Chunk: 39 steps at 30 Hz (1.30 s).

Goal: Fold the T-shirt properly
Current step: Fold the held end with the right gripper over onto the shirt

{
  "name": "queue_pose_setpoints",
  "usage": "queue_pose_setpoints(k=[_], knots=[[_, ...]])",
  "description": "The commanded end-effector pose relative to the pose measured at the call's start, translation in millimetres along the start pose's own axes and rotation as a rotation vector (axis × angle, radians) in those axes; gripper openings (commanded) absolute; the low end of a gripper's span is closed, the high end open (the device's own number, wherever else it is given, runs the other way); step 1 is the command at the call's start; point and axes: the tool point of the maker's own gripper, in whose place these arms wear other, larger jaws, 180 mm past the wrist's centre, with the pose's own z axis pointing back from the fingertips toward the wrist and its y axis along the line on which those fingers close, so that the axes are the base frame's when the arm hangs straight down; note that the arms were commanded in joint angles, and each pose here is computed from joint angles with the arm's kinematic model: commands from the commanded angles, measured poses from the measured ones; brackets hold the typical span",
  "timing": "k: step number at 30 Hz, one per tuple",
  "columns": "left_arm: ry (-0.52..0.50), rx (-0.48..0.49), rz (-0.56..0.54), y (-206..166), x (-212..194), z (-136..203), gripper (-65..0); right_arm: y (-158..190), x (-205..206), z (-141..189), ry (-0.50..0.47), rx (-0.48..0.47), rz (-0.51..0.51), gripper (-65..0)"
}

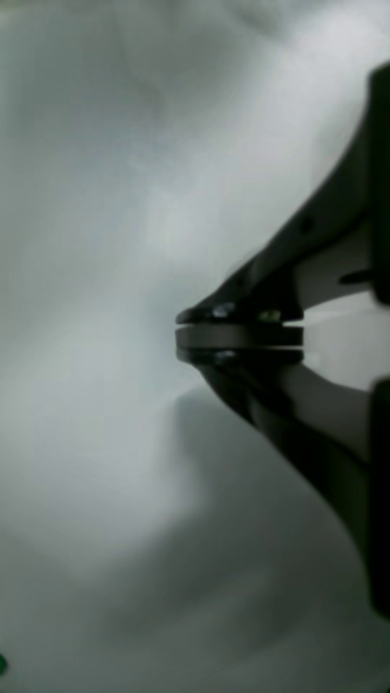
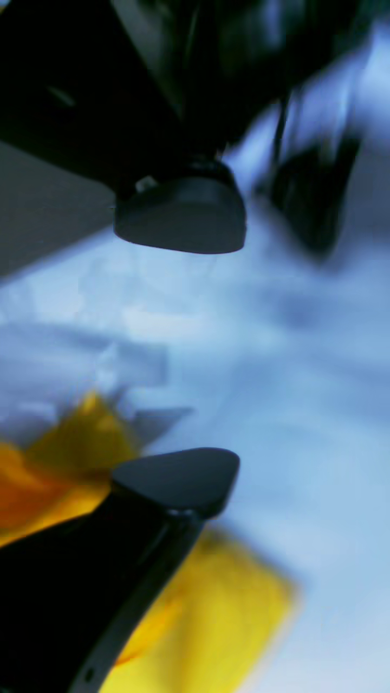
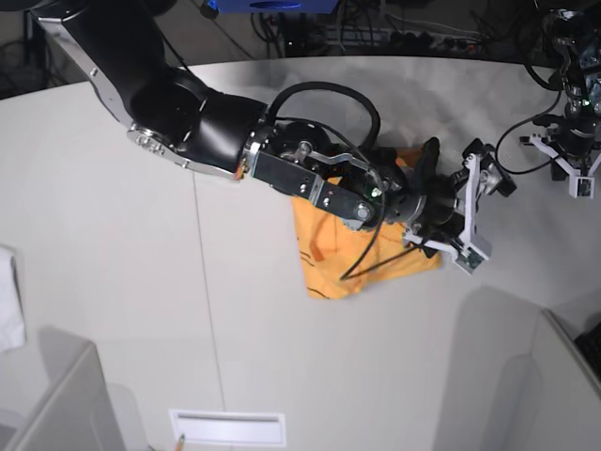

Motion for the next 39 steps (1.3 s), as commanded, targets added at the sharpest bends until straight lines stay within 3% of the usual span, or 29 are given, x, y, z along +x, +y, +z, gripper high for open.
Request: queue_pose_setpoints(k=[1,3,6,7,11,16,22,32,39], knots=[[-0.051,0.033,-0.012,14,19,5,-65.0,-32,28,19,-0.065,-0.09,0.003,-19.8],[-0.063,0.06,0.008,25,22,8,-65.0,-74,34,45,-0.079,-0.194,-0.063,-31.8],[-0.069,0.098,0.05,39,19,13,-65.0,-125,33,87,-0.103,-0.3,-0.15,-61.7],[-0.071,0.111,0.059,45,18,15,-65.0,-137,29,95,-0.103,-0.324,-0.183,-65.0],[-0.051,0.131,0.066,58,5,22,-65.0,-155,-19,101,-0.024,-0.353,-0.333,-65.0],[-0.105,0.104,0.08,56,20,23,-65.0,-175,-46,100,0.023,-0.455,-0.311,-65.0],[-0.079,0.138,0.114,71,2,30,-65.0,-180,-72,81,0.082,-0.514,-0.307,-65.0],[-0.092,0.136,0.103,69,7,32,-65.0,-196,-84,58,0.118,-0.579,-0.314,-65.0],[-0.093,0.137,0.104,69,7,32,-65.0,-176,-66,35,0.088,-0.529,-0.319,-65.0]])
